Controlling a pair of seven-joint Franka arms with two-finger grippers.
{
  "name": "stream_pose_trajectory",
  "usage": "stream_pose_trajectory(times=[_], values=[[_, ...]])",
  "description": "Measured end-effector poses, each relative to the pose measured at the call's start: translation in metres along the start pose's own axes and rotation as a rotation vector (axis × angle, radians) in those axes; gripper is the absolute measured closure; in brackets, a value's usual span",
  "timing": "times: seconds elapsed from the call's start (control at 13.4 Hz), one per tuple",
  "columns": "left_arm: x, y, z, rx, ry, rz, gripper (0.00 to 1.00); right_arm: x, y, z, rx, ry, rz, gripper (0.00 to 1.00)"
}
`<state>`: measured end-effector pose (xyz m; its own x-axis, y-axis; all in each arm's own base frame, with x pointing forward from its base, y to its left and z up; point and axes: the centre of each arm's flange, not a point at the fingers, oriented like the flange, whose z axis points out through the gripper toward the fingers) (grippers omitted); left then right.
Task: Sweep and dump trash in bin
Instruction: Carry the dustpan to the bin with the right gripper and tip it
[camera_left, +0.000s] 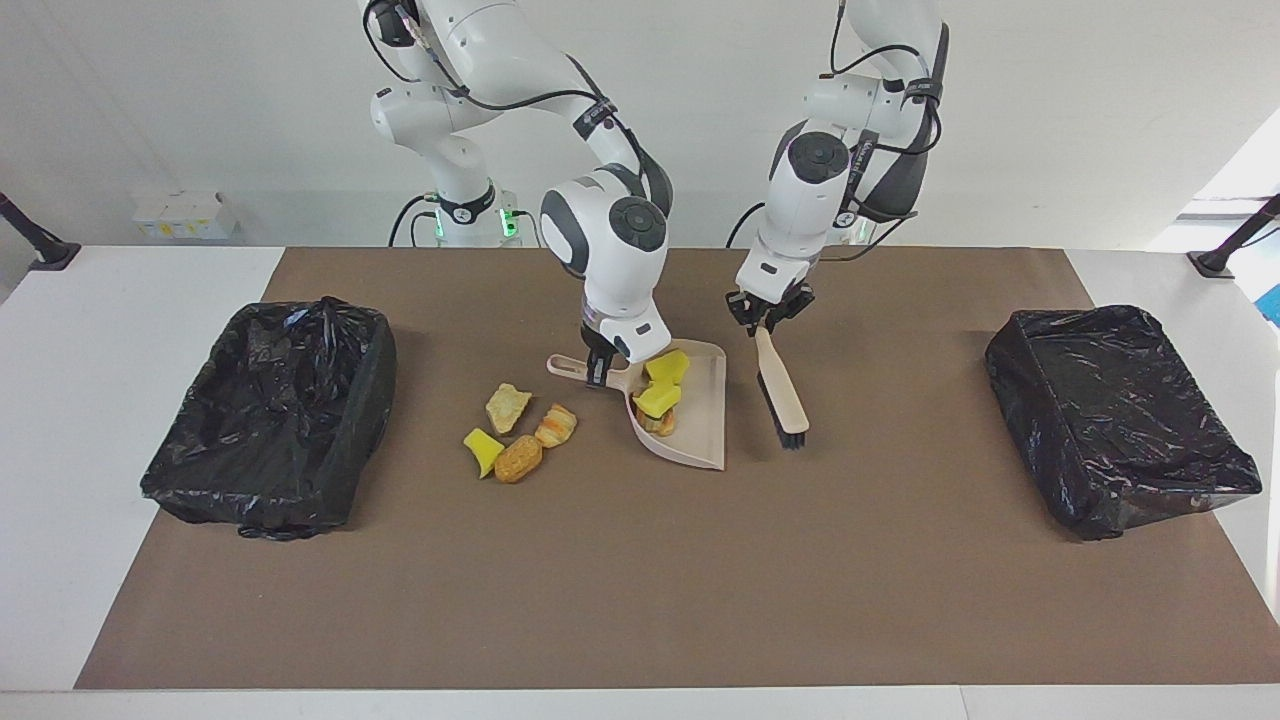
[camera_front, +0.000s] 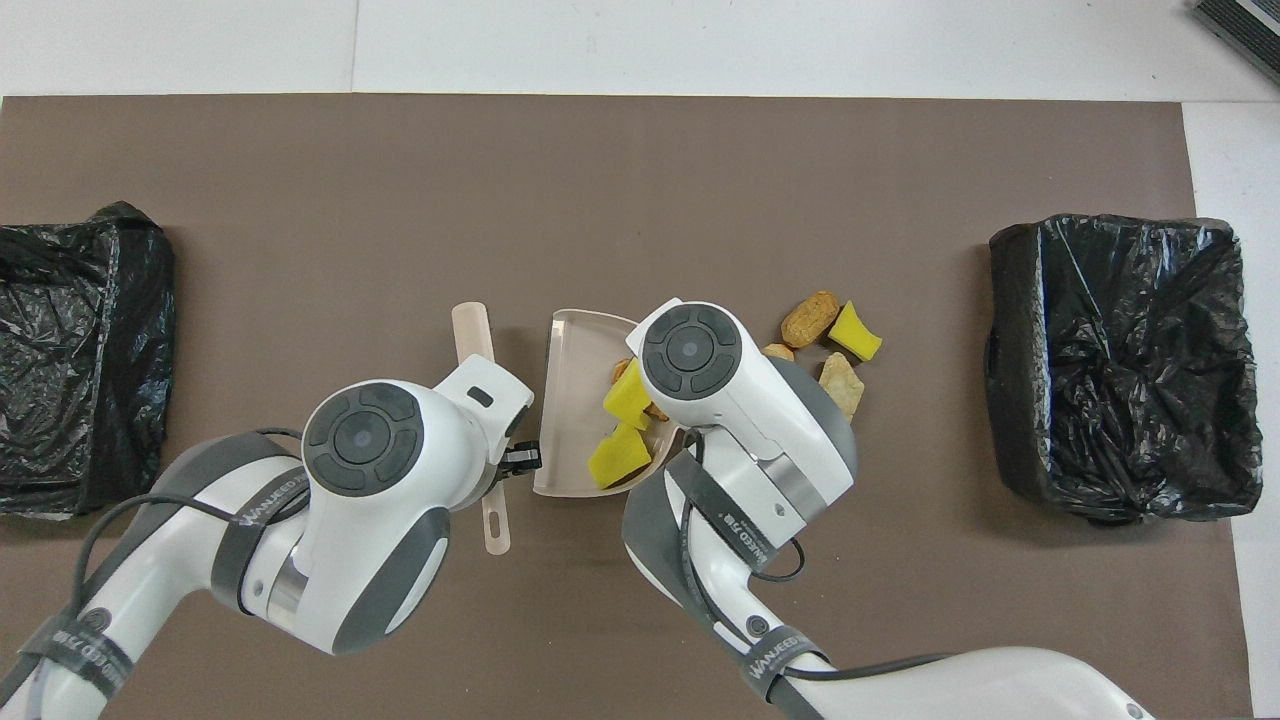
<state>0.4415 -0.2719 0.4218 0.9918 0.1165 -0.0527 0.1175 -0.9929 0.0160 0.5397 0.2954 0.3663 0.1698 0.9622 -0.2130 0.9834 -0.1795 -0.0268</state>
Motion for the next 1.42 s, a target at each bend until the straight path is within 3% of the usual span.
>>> stream_pose_trajectory(times=[0.22,0.52,0.75,1.05,1.42], values=[[-0.009,0.000,-0.018,-0.003,0.014,0.007,0.74,-0.073,0.027,-0.042,0.022,0.035,0.078,0.68],[-0.048,0.033,-0.002,0.009,-0.011,0.049,0.74,-0.165,0.048,-0.081,0.035,0.045,0.165,0.68],[-0.101,0.071,0.029,-0.001,-0.001,0.038,0.74,-0.269,0.079,-0.095,0.068,0.050,0.227,0.68],[-0.148,0.088,0.058,0.003,-0.047,0.035,0.74,-0.425,0.102,-0.079,0.085,0.069,0.254,0.68],[-0.178,0.089,0.092,-0.071,-0.025,0.045,0.74,-0.579,0.103,-0.061,-0.038,-0.096,0.116,0.68]])
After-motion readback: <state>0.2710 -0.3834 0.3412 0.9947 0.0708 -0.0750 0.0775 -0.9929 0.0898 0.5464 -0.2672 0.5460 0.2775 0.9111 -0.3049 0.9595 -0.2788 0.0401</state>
